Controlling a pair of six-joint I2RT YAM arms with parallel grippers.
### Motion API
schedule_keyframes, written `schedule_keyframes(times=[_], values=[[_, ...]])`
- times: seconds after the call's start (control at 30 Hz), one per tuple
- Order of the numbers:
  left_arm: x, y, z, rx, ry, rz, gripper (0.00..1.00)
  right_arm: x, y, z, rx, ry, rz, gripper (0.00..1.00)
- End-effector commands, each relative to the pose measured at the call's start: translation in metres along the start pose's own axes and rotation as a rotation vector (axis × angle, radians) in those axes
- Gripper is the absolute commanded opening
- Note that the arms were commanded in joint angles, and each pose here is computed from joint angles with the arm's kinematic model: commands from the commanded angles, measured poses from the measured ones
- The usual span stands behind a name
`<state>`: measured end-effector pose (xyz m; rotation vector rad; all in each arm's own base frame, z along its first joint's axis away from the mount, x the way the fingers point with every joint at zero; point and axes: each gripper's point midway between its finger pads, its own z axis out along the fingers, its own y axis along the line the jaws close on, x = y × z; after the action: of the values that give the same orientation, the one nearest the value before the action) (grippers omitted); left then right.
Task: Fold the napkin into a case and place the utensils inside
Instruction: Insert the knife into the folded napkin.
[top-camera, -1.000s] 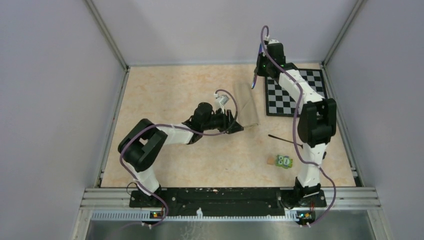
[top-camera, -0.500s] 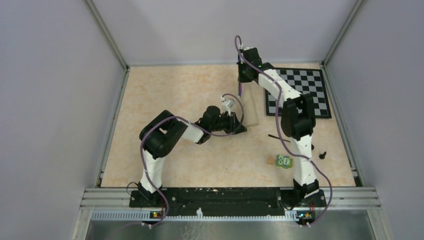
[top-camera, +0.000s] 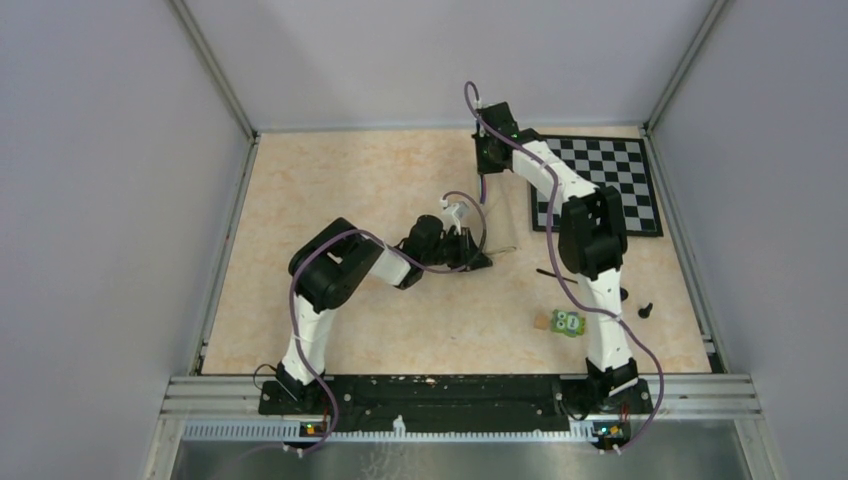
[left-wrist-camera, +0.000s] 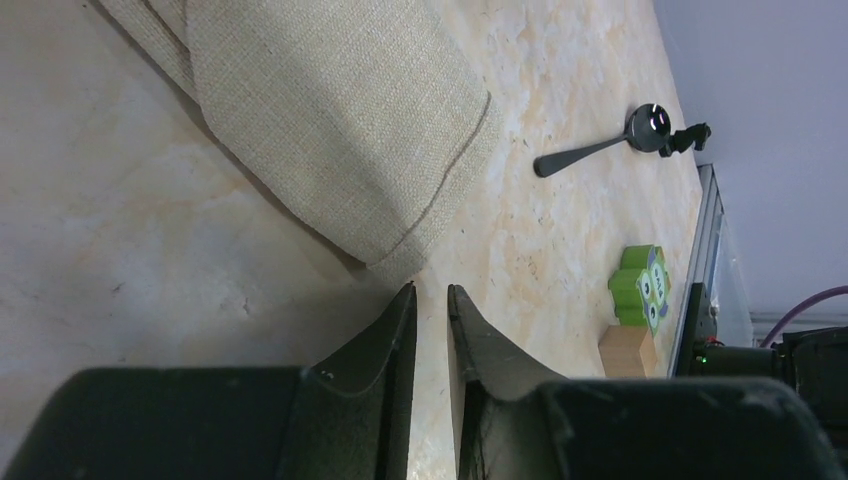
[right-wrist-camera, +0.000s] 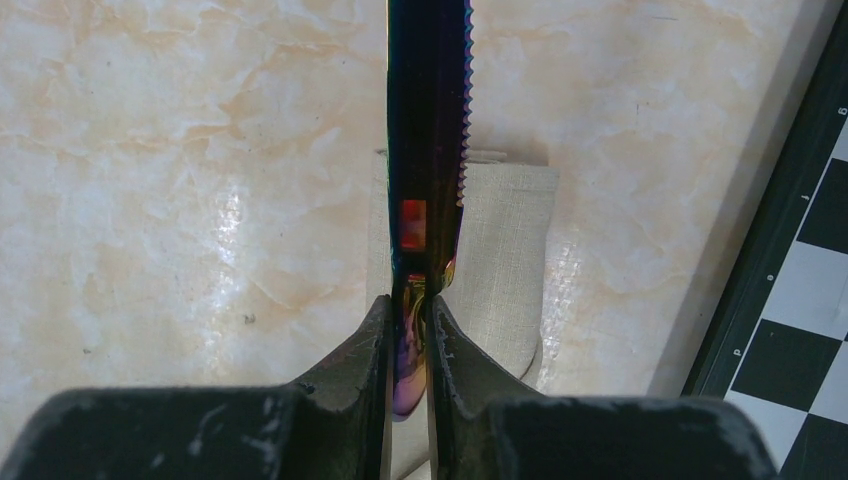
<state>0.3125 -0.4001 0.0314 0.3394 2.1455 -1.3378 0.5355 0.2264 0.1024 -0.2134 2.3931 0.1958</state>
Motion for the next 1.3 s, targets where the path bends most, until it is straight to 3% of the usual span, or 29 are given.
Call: schedule_keyframes(times=[0.0, 1.27], values=[[0.001, 0.019, 0.005, -0.040, -0.008, -0.054, 0.23, 0.000, 0.000, -0.007, 0.020, -0.003, -0.011, 0.00], [-0.001, 0.043, 0.005, -0.098, -0.005, -0.143, 0.22, 0.074, 0.016, -0.047, -0.053, 0.190, -0.010, 0.00]])
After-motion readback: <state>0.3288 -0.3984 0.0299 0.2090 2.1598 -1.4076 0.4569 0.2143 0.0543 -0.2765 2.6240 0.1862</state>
